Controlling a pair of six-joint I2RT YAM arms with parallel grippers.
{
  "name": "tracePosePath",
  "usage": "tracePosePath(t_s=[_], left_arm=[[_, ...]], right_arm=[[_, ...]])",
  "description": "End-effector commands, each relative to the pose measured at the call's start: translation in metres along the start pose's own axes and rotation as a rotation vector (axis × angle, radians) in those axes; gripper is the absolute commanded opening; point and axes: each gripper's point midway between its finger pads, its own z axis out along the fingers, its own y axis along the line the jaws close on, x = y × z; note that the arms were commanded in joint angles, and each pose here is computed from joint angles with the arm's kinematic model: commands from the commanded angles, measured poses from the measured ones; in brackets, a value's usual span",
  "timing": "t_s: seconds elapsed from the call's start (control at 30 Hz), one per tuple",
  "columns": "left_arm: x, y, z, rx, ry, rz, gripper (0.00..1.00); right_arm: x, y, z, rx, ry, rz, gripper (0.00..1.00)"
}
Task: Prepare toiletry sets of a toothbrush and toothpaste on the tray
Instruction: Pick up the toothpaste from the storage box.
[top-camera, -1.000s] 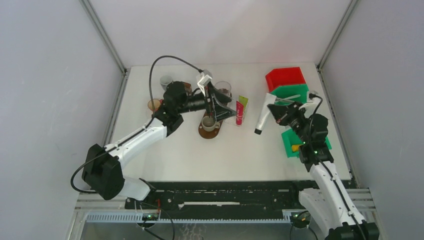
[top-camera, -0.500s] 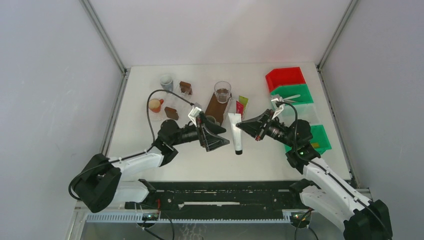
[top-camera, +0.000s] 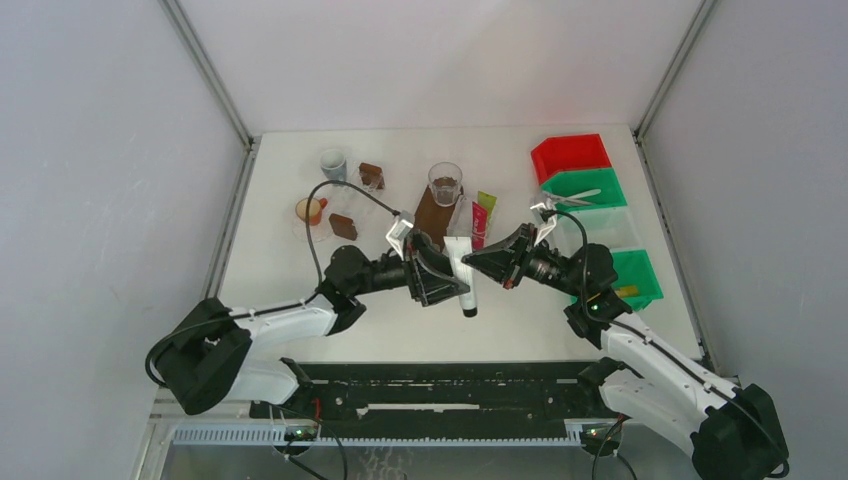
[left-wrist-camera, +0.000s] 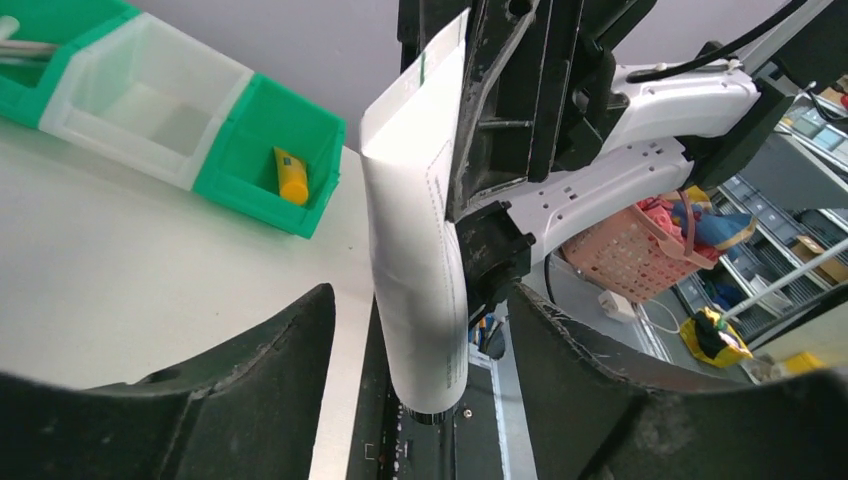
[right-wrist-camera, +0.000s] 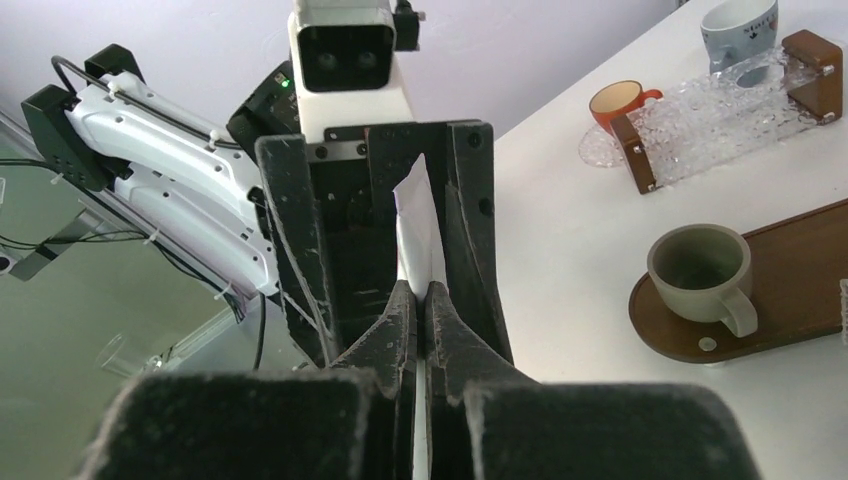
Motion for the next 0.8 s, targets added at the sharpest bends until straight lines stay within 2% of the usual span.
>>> tracePosePath(t_s=[0.0, 0.07, 0.2, 0.27, 0.3, 0.43, 0.5, 0.6, 0.77], left_arm=[[-0.021, -0.02, 0.018, 0.079, -0.036, 0.037, 0.63], [-0.02, -0.022, 0.021, 0.09, -0.029, 0.033, 0.52], [-0.02, -0.023, 0.023, 0.098, -0.022, 0.029, 0.15], [-0.019, -0.022, 0.022, 0.095, -0.02, 0.034, 0.03], [-0.018, -0.021, 0.022, 0.091, -0.02, 0.037, 0.01], [-0.017, -0.015, 0.017, 0.062, -0.022, 0.034, 0.0], [-0.019, -0.012, 0.012, 0.043, -0.036, 0.032, 0.0], [-0.027, -0.008, 0.004, 0.013, -0.07, 0.033, 0.0], [-0.039, -0.011, -0.004, -0.009, -0.121, 0.038, 0.0]], right_arm=[[-0.019, 0.02, 0.001, -0.069, -0.061, -0.065, 0.0], [-0.017, 0.021, 0.001, -0.071, -0.055, -0.061, 0.0], [-0.015, 0.021, 0.002, -0.075, -0.046, -0.061, 0.0], [-0.015, 0.023, 0.002, -0.077, -0.045, -0.063, 0.0], [-0.015, 0.023, 0.001, -0.076, -0.045, -0.064, 0.07], [-0.018, 0.024, -0.003, -0.049, -0.033, -0.098, 0.47], [-0.02, 0.026, -0.009, -0.031, -0.036, -0.13, 0.6], [-0.018, 0.027, -0.016, -0.01, -0.02, -0.167, 0.7], [0.003, 0.023, -0.02, -0.011, 0.064, -0.166, 0.75]])
